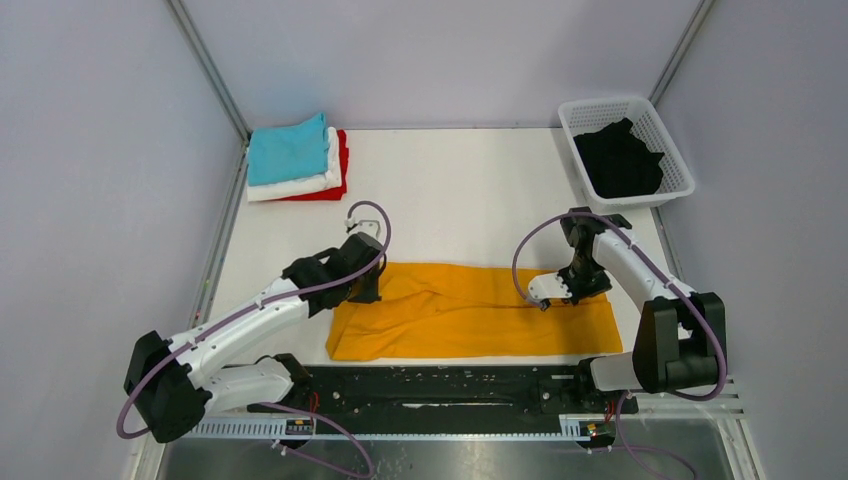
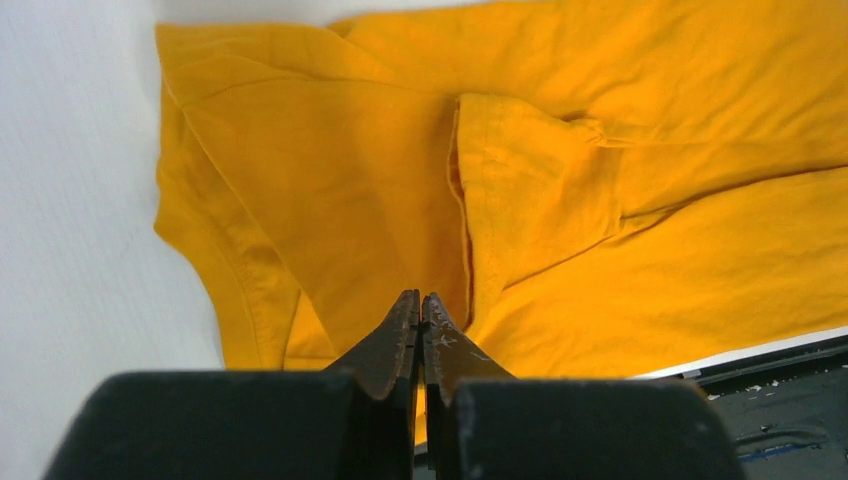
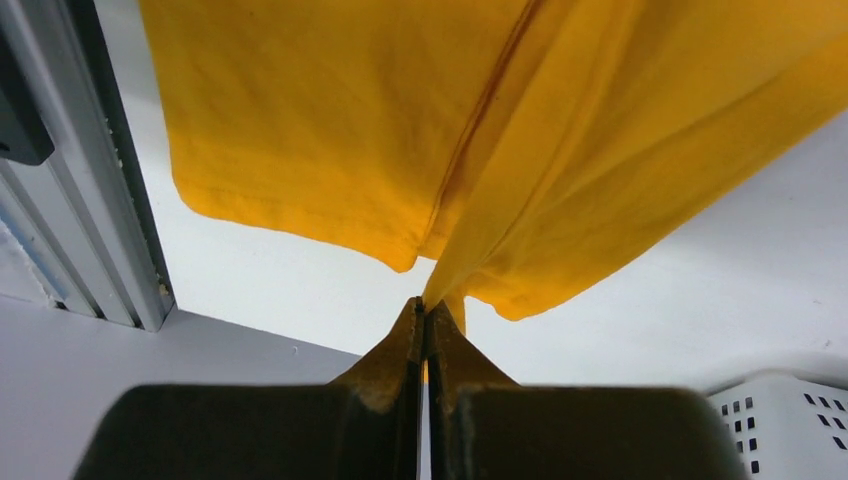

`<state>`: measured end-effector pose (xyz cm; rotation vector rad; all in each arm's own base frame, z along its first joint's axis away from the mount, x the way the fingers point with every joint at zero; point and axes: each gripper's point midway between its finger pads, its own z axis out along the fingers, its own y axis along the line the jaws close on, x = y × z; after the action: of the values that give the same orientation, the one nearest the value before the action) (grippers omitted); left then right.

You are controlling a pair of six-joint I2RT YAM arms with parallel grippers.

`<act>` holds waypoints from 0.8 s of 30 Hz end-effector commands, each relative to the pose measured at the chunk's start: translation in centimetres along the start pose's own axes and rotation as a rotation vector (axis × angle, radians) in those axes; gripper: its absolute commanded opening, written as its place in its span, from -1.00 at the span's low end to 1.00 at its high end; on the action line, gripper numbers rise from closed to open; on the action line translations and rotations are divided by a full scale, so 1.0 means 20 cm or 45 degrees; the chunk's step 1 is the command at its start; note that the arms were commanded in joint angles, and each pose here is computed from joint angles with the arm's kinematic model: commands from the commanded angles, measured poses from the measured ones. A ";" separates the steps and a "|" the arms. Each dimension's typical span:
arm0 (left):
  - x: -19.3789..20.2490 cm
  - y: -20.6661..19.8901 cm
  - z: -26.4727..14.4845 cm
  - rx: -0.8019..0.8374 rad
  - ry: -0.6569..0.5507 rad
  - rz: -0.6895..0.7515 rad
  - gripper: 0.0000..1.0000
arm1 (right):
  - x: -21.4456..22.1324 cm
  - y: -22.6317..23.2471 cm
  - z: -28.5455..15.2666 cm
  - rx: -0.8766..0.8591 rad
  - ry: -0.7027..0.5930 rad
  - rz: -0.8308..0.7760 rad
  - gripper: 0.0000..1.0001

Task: Fold and stack the t-shirts
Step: Fold the other side of the tshirt into a rectangle

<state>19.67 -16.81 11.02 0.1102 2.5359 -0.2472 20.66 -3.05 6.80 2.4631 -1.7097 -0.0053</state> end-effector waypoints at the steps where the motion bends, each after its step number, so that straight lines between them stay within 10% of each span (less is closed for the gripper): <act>1: 0.09 0.07 -0.03 -0.073 0.025 -0.095 -1.00 | 0.03 0.09 -0.02 -0.077 0.068 -0.104 -1.00; 19: 0.38 -0.03 -0.08 0.048 0.213 -0.158 -1.00 | 0.07 0.01 0.03 0.012 0.134 -0.083 -0.84; 24: 0.56 0.01 -0.05 -0.032 0.367 -0.178 -0.62 | 0.06 -0.01 0.02 0.058 0.129 -0.080 0.07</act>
<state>11.84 -16.28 6.93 0.0218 2.7359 -0.2916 20.90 -4.14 5.56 2.4667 -1.6411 0.0866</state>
